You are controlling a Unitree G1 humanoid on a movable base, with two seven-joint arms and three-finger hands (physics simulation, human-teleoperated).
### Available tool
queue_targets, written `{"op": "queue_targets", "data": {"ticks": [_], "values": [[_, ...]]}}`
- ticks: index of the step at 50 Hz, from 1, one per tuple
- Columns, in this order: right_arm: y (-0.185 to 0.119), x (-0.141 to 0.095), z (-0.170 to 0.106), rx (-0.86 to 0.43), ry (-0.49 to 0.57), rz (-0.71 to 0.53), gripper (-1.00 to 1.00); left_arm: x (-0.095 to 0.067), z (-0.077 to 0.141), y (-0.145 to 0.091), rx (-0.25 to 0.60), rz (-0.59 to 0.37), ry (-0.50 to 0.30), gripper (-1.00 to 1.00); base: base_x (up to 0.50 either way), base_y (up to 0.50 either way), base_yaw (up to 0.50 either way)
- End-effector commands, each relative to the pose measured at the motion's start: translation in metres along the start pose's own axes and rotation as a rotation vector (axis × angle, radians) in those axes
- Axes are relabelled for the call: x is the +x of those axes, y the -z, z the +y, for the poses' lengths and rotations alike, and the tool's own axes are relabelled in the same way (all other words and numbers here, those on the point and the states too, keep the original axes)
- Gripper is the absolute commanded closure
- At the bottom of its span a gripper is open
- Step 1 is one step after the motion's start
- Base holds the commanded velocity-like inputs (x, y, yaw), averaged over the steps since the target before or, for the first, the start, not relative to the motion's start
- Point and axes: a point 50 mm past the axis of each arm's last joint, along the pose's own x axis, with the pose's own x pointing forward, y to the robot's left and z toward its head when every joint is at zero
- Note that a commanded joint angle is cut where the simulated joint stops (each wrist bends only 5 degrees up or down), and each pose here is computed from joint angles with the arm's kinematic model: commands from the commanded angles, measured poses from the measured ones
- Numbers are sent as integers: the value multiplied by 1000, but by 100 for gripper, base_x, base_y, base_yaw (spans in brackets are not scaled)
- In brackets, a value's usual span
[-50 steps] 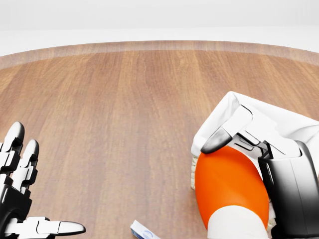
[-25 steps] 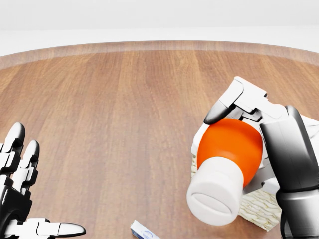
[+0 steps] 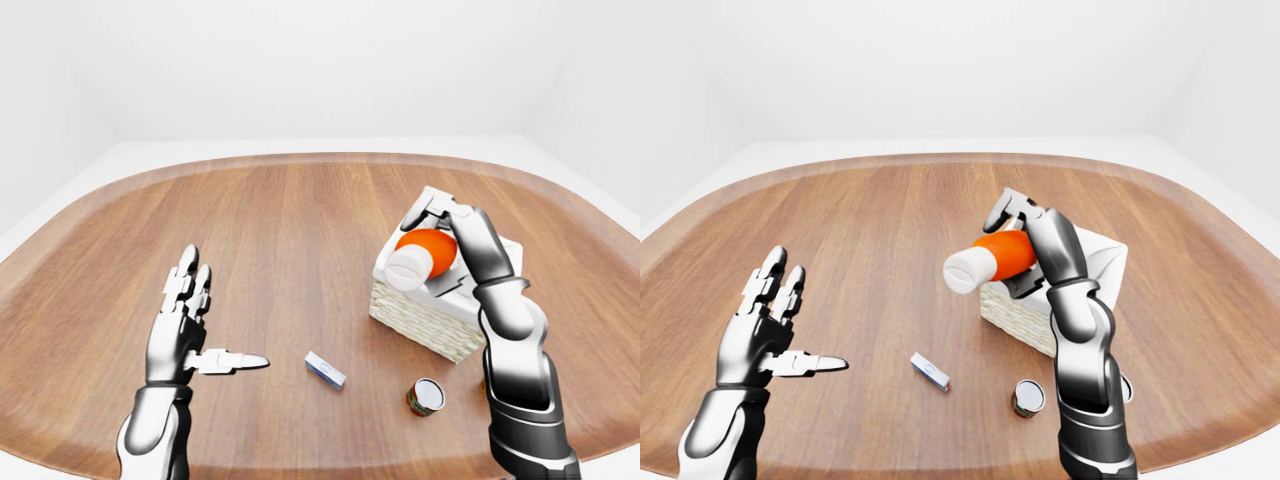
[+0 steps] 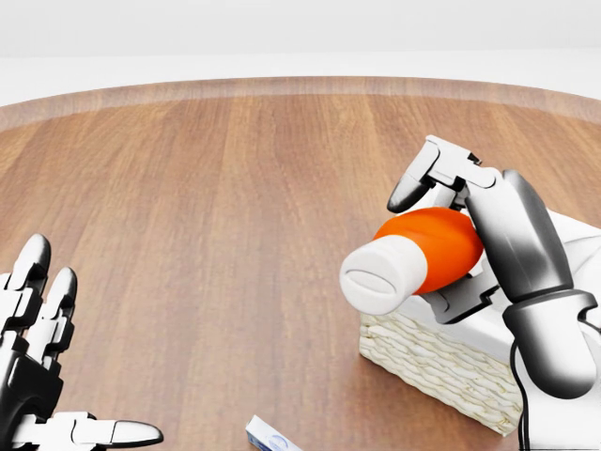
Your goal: Pick up the ketchup, and put it in the basket.
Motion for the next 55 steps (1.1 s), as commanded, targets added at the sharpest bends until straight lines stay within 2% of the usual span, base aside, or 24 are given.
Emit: {"op": "queue_targets", "data": {"ticks": [1,22,34,45,55], "values": [[3,8,-5,-81,-3,21,100,0,0,2,-1,8,1,-100,0,0,0],[-9,21,-14,-242,-50,-3,100,1,0,2,-1,8,1,-100,0,0,0],[1,28,-22,-306,-61,46,100,2,1,1,-2,2,0,-100,0,0,0],[15,15,-35,-346,-53,114,100,0,0,1,-2,6,1,-100,0,0,0],[28,-7,-57,-386,-20,192,100,0,0,2,-3,7,1,-100,0,0,0]]}}
